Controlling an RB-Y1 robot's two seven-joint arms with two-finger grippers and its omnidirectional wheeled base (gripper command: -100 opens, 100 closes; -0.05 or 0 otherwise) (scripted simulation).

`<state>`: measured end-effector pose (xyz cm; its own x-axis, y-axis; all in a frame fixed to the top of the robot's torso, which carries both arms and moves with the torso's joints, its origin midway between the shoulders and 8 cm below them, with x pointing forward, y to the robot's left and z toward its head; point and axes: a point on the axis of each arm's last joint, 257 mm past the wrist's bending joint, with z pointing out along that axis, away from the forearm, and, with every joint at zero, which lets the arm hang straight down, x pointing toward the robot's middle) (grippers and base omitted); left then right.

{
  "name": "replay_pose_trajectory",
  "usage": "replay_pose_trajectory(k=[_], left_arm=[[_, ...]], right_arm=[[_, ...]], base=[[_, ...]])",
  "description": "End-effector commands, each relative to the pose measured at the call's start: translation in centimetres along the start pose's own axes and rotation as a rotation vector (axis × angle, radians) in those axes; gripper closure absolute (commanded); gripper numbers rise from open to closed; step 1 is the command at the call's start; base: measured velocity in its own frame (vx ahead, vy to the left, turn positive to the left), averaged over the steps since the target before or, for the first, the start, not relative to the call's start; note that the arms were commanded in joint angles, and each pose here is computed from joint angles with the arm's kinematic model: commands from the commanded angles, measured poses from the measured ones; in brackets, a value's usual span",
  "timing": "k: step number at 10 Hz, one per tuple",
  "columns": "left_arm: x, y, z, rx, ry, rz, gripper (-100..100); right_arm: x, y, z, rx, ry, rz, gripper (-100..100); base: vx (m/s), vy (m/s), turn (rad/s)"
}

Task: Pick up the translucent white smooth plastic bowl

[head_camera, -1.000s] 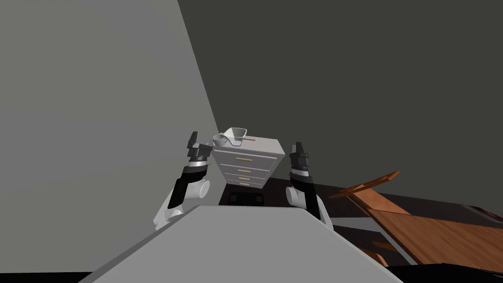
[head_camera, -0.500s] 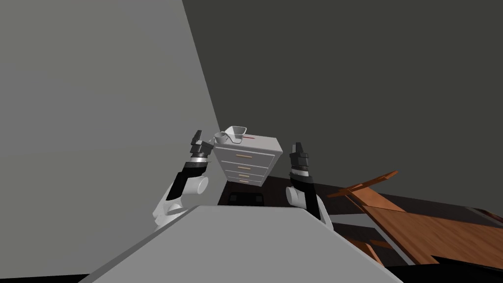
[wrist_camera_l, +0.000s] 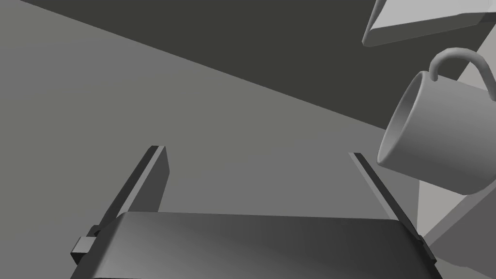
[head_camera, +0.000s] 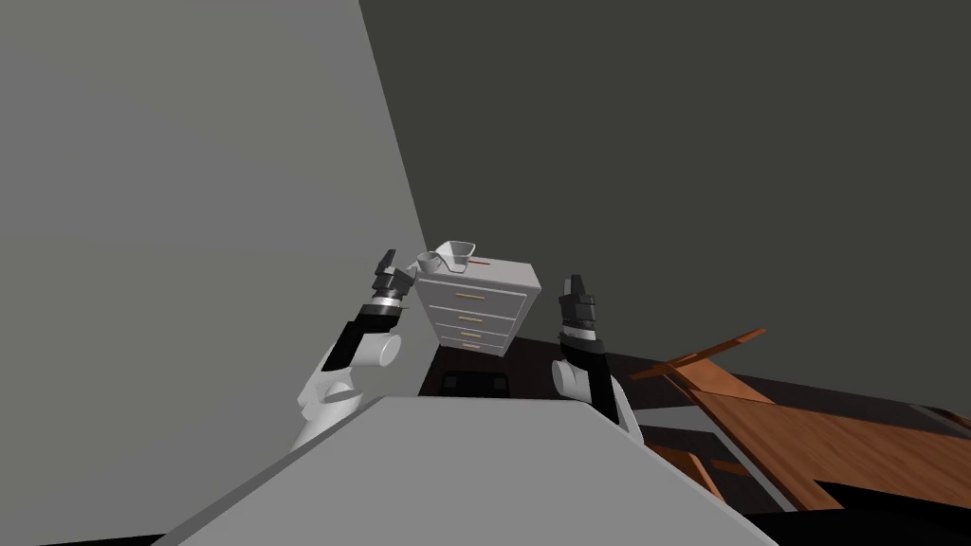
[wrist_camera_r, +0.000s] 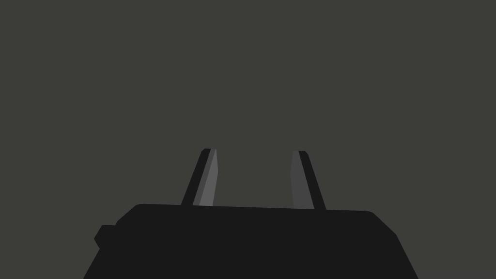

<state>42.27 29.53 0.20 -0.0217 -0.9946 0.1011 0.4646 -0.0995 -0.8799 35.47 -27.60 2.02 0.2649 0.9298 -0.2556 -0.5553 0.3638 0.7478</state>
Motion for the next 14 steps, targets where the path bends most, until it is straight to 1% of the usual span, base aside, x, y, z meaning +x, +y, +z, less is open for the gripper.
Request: replay_pose_trajectory(k=[1,2,3,5,6,8,9,10,11,12,13,14], left_arm=[[-0.3,0.2,1.0,-0.022,0.005,0.001,-100],[-0.4,0.9,0.9,-0.048,0.002,0.001,-100],[-0.7,0.4,1.9,-0.046,0.01,0.002,-100],[-0.8,1.6,1.8,-0.092,0.004,0.003,-100],[-1.1,1.3,2.8,-0.096,0.012,0.005,-100],[-1.2,2.3,2.7,-0.135,0.007,0.005,-100],[-1.5,1.9,3.7,-0.141,0.015,0.008,-100],[-1.6,2.6,3.6,-0.168,0.011,0.009,-100],[-1.7,2.9,3.5,-0.18,0.01,0.009,-100],[-2.0,2.4,4.6,-0.186,0.018,0.013,-100],[-2.1,3.2,4.4,-0.215,0.014,0.014,-100],[-2.2,3.5,4.4,-0.226,0.012,0.014,-100]], right_arm=[[0.0,0.0,0.0,0.0,0.0,0.0,0],[0.0,0.0,0.0,0.0,0.0,0.0,0],[0.0,0.0,0.0,0.0,0.0,0.0,0],[0.0,0.0,0.0,0.0,0.0,0.0,0],[0.0,0.0,0.0,0.0,0.0,0.0,0],[0.0,0.0,0.0,0.0,0.0,0.0,0],[0.0,0.0,0.0,0.0,0.0,0.0,0],[0.0,0.0,0.0,0.0,0.0,0.0,0],[0.0,0.0,0.0,0.0,0.0,0.0,0],[0.0,0.0,0.0,0.0,0.0,0.0,0],[0.0,0.0,0.0,0.0,0.0,0.0,0],[0.0,0.0,0.0,0.0,0.0,0.0,0]], base=[[-0.072,-0.029,0.05],[-0.08,-0.033,0.027],[-0.11,-0.031,0.043],[-0.066,-0.027,0.012],[-0.067,-0.036,0.047],[-0.059,-0.021,0.011],[-0.081,-0.038,0.041],[-0.086,-0.047,0.025],[-0.041,-0.019,-0.001],[-0.08,-0.016,0.036],[-0.088,-0.033,0.017],[-0.041,-0.024,-0.002]])
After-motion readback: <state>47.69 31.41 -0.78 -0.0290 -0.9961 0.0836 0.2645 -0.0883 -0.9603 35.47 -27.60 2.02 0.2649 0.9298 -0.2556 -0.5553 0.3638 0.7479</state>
